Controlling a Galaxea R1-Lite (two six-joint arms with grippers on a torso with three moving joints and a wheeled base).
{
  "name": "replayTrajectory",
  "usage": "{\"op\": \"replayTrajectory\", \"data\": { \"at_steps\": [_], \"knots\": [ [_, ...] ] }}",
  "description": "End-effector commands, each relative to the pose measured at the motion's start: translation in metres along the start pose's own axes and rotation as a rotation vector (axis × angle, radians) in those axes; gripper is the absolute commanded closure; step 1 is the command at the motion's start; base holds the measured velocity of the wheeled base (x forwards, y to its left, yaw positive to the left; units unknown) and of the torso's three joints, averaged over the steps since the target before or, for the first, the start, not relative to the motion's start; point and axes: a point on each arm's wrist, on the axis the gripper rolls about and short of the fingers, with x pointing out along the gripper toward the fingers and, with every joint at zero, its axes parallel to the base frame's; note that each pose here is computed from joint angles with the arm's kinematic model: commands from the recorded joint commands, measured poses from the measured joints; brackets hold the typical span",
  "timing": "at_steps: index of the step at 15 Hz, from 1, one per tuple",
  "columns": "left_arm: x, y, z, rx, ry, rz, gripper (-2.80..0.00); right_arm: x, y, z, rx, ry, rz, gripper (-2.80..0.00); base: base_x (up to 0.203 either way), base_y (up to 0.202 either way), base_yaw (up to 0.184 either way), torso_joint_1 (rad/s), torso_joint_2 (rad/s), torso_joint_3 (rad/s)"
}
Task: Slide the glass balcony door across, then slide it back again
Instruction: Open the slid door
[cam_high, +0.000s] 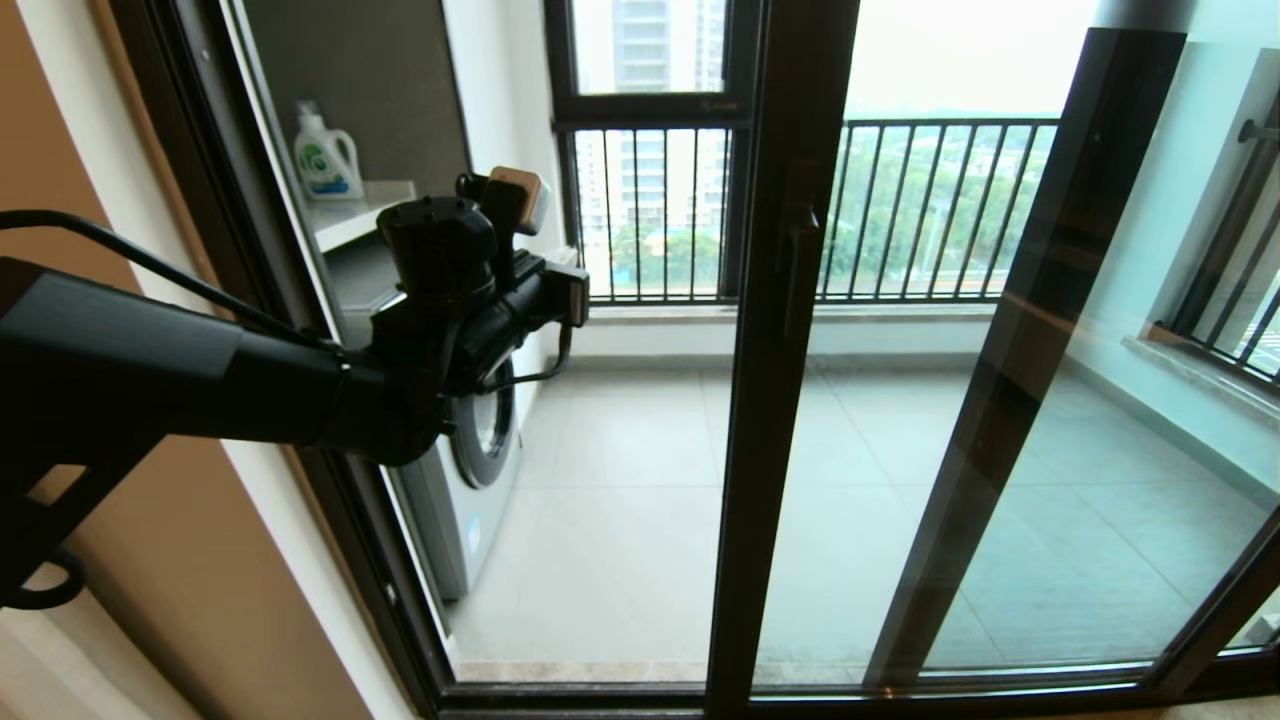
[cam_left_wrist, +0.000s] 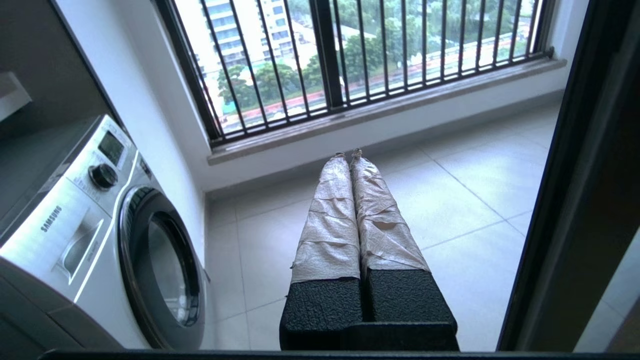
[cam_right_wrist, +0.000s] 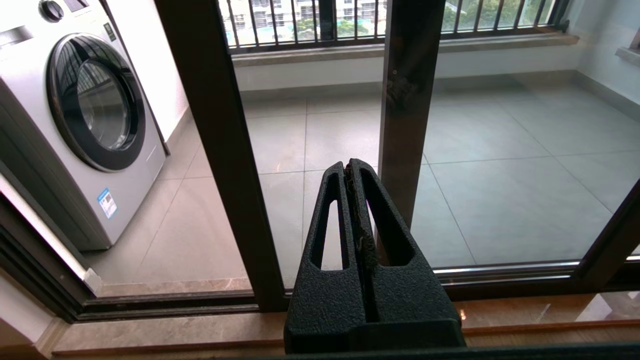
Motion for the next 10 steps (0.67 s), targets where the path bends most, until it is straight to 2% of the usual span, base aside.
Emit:
{"op": "replayTrajectory", "data": {
  "at_steps": [1,6,10],
  "knots": [
    [-0.041,0.017,0.021,-0.017,-0.001,0.024,0.00,0.001,0.000,-0.003,0.000,0.011,0.000,0.00,0.000,0.000,0.000,0.000,0.00,0.000],
    [-0.152,0.048,0.065,-0.071,-0.069,0.076,0.00,0.001,0.000,-0.003,0.001,0.012,0.000,0.00,0.000,0.000,0.000,0.000,0.00,0.000],
    [-0.242,0.059,0.076,-0.079,-0.134,0.120,0.00,0.001,0.000,-0.003,0.001,0.011,0.000,0.00,0.000,0.000,0.000,0.000,0.00,0.000]
  ]
}}
